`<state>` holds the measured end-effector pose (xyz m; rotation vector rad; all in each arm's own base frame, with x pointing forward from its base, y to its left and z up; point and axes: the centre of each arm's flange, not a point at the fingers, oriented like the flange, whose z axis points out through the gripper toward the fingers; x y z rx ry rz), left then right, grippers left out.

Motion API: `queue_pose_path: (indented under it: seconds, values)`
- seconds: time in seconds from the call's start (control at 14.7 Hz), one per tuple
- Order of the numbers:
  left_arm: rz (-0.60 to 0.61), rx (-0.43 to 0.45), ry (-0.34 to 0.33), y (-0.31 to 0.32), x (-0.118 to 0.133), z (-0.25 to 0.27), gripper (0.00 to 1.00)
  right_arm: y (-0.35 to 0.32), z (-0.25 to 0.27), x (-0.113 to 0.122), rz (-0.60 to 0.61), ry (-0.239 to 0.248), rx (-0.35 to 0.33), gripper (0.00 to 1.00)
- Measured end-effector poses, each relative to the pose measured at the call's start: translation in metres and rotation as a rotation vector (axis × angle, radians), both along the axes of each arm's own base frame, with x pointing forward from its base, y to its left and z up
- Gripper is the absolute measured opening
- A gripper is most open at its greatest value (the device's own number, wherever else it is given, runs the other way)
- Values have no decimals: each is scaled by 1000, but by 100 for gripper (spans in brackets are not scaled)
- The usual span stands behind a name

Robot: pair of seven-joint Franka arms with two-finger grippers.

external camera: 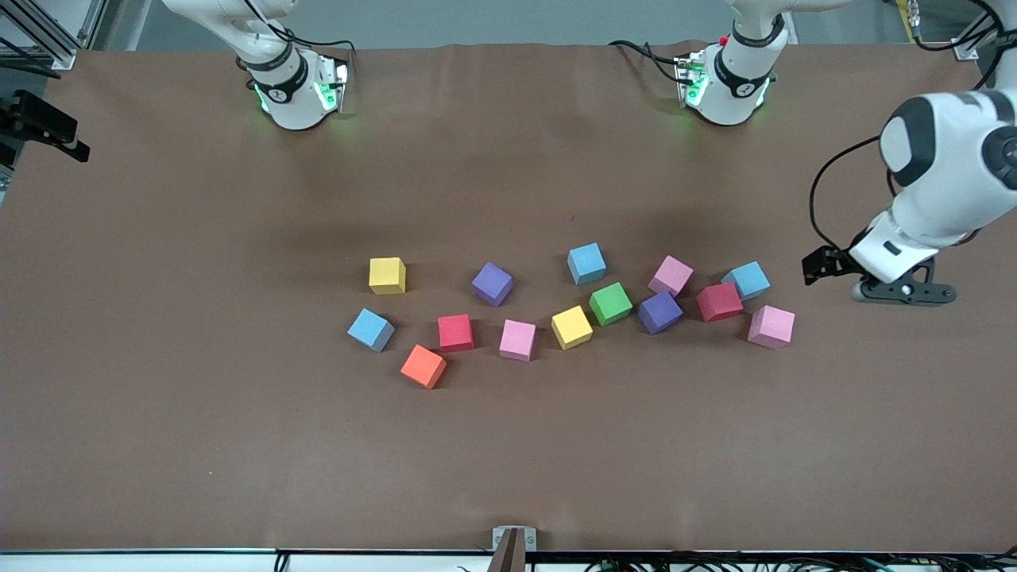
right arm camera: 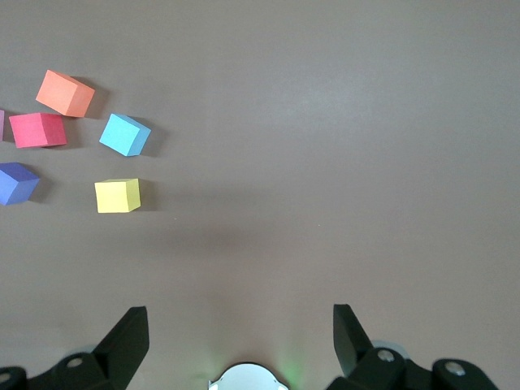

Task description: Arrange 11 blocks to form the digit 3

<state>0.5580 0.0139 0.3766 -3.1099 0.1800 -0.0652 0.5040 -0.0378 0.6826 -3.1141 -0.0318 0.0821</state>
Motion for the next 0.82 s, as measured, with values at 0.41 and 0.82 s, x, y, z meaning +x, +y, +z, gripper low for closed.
queue_pose_path:
  seconds: [0.41,0.82]
  values:
    - [-135,8,20,-1,17,-86,100,0,0,0,0,0,-3,100]
    - [-179,6,73,-2,29,-136,100,-1,0,0,-1,1,-5,100]
